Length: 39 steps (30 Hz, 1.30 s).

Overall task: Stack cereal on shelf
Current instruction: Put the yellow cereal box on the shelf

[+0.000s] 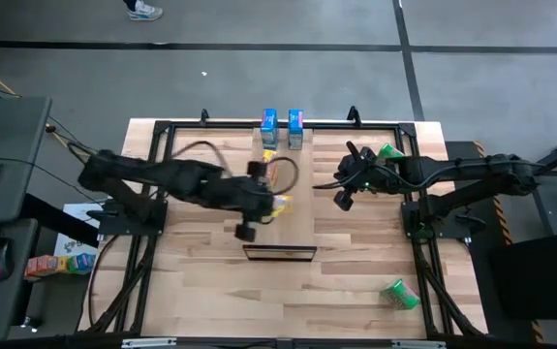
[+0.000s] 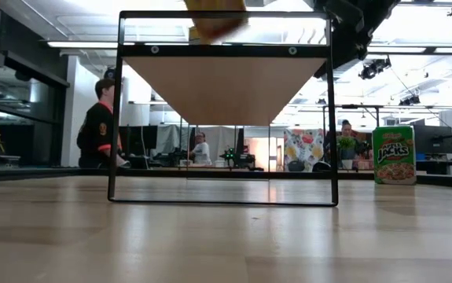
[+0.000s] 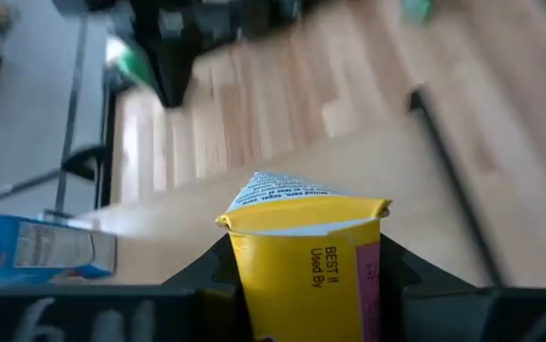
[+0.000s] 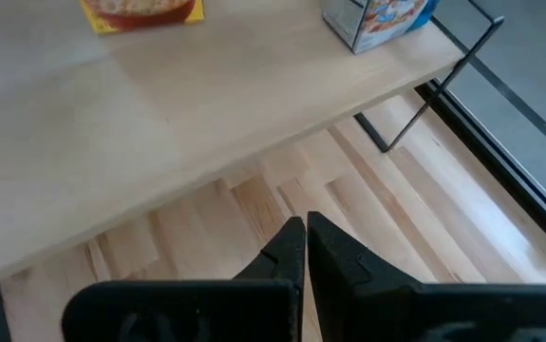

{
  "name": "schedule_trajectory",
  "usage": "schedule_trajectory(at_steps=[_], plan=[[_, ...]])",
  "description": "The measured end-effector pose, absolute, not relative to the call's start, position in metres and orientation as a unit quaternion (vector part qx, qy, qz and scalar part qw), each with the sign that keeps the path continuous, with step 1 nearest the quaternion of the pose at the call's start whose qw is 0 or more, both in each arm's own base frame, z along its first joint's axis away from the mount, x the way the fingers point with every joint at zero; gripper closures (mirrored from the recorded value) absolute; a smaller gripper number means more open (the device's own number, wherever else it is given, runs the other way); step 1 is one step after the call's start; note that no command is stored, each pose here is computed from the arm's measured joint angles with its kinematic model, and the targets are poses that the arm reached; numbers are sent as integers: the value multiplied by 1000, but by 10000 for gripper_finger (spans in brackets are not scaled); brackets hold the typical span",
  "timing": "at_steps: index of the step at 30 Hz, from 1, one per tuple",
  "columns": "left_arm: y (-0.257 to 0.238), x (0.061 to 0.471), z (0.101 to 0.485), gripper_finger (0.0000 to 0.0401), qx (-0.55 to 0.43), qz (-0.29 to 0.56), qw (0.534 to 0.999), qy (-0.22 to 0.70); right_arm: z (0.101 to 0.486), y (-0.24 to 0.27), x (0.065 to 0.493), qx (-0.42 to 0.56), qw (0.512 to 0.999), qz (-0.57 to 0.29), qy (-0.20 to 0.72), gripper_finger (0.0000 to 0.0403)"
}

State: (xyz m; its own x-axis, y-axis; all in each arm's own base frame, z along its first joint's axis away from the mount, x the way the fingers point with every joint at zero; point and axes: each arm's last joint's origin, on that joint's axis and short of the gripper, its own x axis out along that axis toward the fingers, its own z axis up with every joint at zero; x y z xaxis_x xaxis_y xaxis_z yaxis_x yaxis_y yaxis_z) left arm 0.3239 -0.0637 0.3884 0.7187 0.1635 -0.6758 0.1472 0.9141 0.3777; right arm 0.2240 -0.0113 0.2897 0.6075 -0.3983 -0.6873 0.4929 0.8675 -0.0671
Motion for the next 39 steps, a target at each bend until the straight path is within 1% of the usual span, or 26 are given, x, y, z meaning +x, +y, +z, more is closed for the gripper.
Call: schedule_trajectory(at_steps=[4,6,8,11,15,21,26,29,37,39], plan=[[-56,346,362,300,220,9,881,420,282,-11,231,60,888,-250,382,402],[-54,353,353,300,230,-6,872,433,279,-11,235,58,885,-252,387,402],[-53,358,348,299,240,-20,867,437,276,-11,238,56,883,-254,391,402],[-50,361,345,291,239,-18,866,438,274,-12,240,56,883,-254,391,402],[-45,363,346,257,229,-6,871,434,276,-12,239,57,885,-254,387,402],[-39,372,353,196,218,11,896,387,279,-12,238,51,889,-251,379,402],[-33,373,354,164,214,20,899,383,279,-12,238,51,889,-251,380,402],[-28,374,354,159,212,26,899,384,279,-12,238,51,889,-250,380,402],[-21,374,354,159,217,30,895,390,279,-12,238,47,889,-249,381,402],[-22,368,360,158,220,37,896,385,279,-12,239,34,892,-243,379,402]])
